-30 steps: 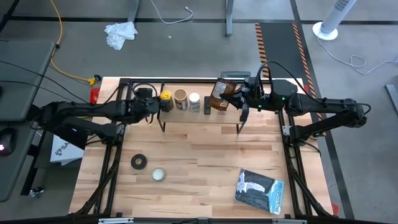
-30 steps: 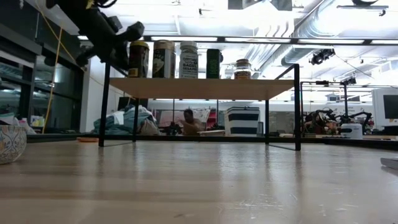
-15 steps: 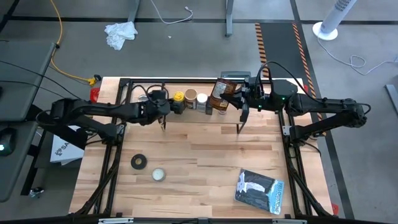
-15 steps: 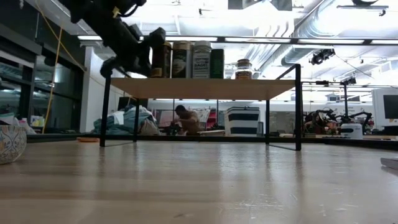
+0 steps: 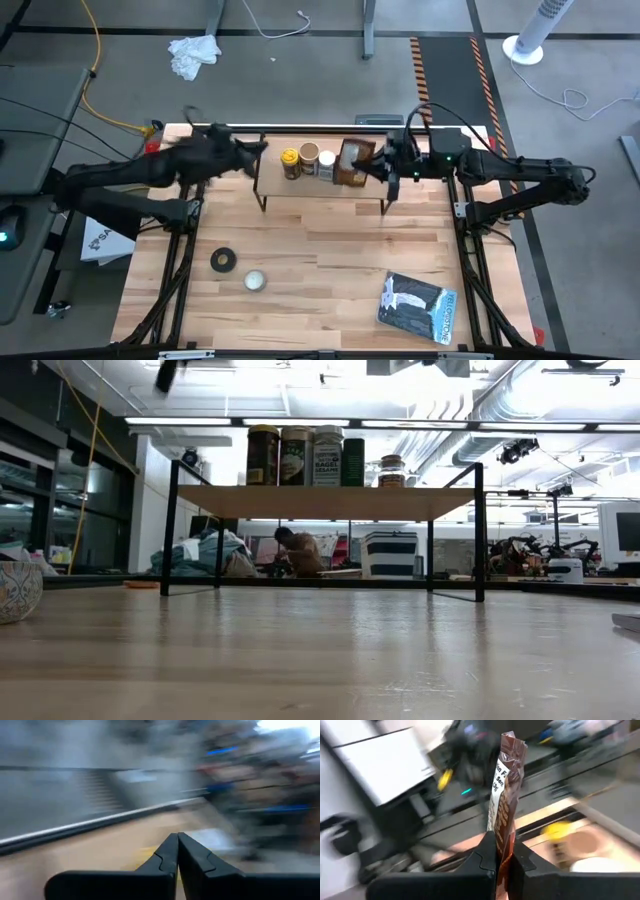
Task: Shelf spices
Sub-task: Put the orange seasoning pack on the shelf
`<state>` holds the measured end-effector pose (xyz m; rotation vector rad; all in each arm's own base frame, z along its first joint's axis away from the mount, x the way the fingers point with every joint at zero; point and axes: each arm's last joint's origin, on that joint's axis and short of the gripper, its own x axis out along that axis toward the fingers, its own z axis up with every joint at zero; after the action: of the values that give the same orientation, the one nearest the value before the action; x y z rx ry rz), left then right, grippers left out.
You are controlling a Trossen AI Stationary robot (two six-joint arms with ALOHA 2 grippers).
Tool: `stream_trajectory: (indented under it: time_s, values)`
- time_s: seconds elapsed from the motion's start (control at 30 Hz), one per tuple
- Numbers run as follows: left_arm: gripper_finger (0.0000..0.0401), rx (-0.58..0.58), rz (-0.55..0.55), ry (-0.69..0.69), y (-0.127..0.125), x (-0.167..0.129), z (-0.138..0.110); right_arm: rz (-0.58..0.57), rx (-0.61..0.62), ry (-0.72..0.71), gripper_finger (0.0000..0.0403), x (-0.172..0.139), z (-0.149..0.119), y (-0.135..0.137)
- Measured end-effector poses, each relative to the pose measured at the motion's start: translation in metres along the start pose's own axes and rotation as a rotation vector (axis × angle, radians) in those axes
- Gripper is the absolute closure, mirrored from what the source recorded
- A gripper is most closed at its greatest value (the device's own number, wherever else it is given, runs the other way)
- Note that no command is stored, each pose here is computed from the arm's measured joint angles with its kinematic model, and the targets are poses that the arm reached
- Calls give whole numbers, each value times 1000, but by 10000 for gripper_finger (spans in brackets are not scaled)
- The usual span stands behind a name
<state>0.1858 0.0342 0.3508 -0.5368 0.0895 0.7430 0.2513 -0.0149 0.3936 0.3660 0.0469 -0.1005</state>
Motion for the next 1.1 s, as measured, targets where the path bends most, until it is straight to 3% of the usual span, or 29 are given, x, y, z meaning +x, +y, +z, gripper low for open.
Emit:
stream_trajectory:
  time_s: [0.1,0.23,0.43,0.6,0.73,0.9,1.1]
  values:
    - [375,-160,-387,-18,-21,-19,17,147,23,68,403,8,-6,3]
    - [322,-239,-582,-65,-51,-27,18,320,69,107,403,24,-13,10]
    - [213,-73,-618,-79,-95,-7,10,453,107,54,403,41,-15,18]
    - [148,46,-690,-38,-122,9,13,401,129,25,403,41,-13,14]
    - [136,131,-674,-32,-131,18,17,370,124,15,403,41,-13,13]
    - [135,115,-681,-35,-133,23,22,372,120,14,403,42,-13,13]
    - [135,87,-731,56,-139,43,4,385,110,19,403,41,-15,18]
